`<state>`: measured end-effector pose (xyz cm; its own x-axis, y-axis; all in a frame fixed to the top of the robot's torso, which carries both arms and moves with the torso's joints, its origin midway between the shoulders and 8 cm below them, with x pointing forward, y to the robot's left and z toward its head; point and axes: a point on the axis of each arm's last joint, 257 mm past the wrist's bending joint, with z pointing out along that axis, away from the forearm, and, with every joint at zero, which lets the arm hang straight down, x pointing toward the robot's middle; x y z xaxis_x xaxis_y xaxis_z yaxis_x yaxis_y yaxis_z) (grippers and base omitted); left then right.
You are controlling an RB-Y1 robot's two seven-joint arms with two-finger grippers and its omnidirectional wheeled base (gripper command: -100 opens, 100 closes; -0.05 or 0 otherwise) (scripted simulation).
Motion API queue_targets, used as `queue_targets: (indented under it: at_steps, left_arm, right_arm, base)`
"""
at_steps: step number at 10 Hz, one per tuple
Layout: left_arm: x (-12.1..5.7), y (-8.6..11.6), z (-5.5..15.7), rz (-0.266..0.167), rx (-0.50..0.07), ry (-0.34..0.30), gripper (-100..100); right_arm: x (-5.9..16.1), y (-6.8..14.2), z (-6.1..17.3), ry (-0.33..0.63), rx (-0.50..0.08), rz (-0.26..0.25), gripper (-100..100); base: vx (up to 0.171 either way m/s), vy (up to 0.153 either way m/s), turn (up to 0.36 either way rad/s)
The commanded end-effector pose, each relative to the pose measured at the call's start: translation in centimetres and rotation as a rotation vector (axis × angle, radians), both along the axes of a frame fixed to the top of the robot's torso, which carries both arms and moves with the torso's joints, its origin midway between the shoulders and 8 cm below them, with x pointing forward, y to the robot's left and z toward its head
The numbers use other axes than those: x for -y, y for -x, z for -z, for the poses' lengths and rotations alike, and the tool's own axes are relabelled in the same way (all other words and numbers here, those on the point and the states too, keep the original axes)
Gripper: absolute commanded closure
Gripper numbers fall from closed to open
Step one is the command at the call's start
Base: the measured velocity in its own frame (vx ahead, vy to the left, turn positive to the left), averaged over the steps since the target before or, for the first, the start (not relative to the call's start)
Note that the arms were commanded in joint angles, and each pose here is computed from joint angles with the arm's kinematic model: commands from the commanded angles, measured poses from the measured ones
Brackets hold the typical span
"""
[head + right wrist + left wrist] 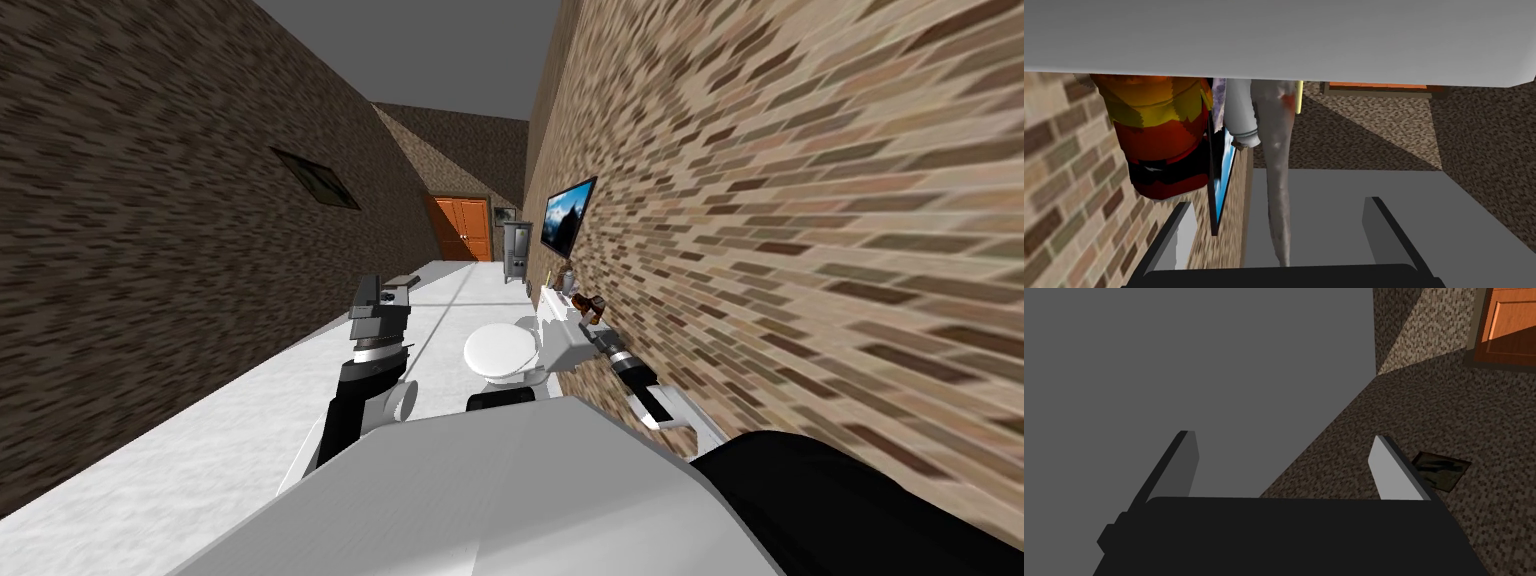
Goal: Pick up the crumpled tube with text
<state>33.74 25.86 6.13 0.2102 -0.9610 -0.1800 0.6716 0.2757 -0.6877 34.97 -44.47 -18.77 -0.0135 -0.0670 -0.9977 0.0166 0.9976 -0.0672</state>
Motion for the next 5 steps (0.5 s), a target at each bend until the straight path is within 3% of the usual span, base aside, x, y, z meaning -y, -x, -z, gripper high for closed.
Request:
queue_targets:
  at_steps: [1, 2, 5]
  left_arm:
    - [0.0, 0.0, 0.0, 0.0, 0.0, 0.0, 0]
    - [0.0, 0.0, 0.0, 0.0, 0.0, 0.0, 0]
    - [0.0, 0.0, 0.0, 0.0, 0.0, 0.0, 0]
  right_arm:
    - [0.0, 0.0, 0.0, 0.0, 0.0, 0.0, 0]
    - [-1.0, -1.3, 1.4, -0.017, -0.008, -0.02, -100]
    - [-0.2, -3.1, 1.5, -0.028, 0.009, -0.009, -100]
  base:
    - [0.0, 0.0, 0.0]
    - [-0.076, -0.007, -0.141]
    - [-0.053, 0.006, -0.029]
